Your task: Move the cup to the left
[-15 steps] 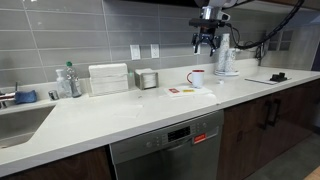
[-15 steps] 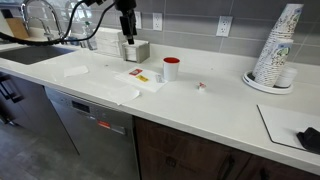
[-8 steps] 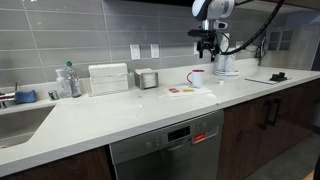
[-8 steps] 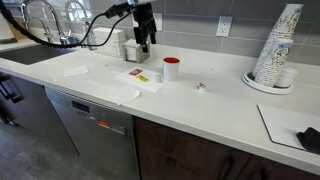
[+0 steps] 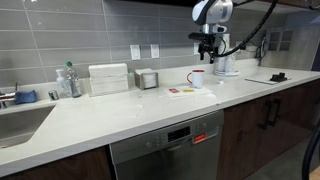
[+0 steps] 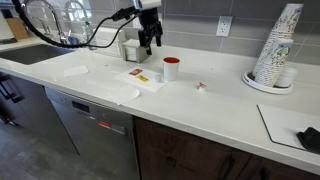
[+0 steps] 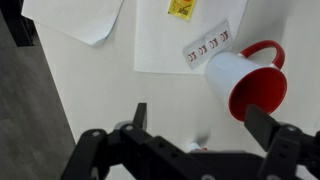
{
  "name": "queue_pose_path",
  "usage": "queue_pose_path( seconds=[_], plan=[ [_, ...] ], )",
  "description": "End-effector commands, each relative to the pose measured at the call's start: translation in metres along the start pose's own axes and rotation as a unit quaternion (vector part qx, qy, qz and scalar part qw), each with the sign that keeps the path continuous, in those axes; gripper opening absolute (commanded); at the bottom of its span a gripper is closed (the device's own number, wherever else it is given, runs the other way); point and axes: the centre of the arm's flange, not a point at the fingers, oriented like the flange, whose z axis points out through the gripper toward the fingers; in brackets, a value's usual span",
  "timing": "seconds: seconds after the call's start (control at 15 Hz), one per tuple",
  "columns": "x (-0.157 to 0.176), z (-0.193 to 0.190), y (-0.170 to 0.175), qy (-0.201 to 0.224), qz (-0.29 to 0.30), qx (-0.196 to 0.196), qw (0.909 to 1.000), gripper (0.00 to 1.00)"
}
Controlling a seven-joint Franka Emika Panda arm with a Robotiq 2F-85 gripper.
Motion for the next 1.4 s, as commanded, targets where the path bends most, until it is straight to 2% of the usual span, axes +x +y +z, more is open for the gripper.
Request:
queue_pose_path(
  seconds=[0.0,0.13,0.2,0.27,0.73,1.33],
  plan=[
    [0.0,0.0,0.0,0.0,0.0,0.0,1.0,1.0],
    [0.0,-0.001,0.0,0.0,0.0,0.001,1.0,1.0],
    [0.003,0.007,-0.011,0.016,0.02,0.005,0.9997,1.0],
    [0.005,0.013,-0.019,0.006,0.017,0.006,0.9998,1.0],
    [0.009,0.057,-0.055,0.022,0.05,0.025,0.9982,1.0],
    [0.009,0.099,-0.079,0.01,0.062,0.012,0.998,1.0]
  ],
)
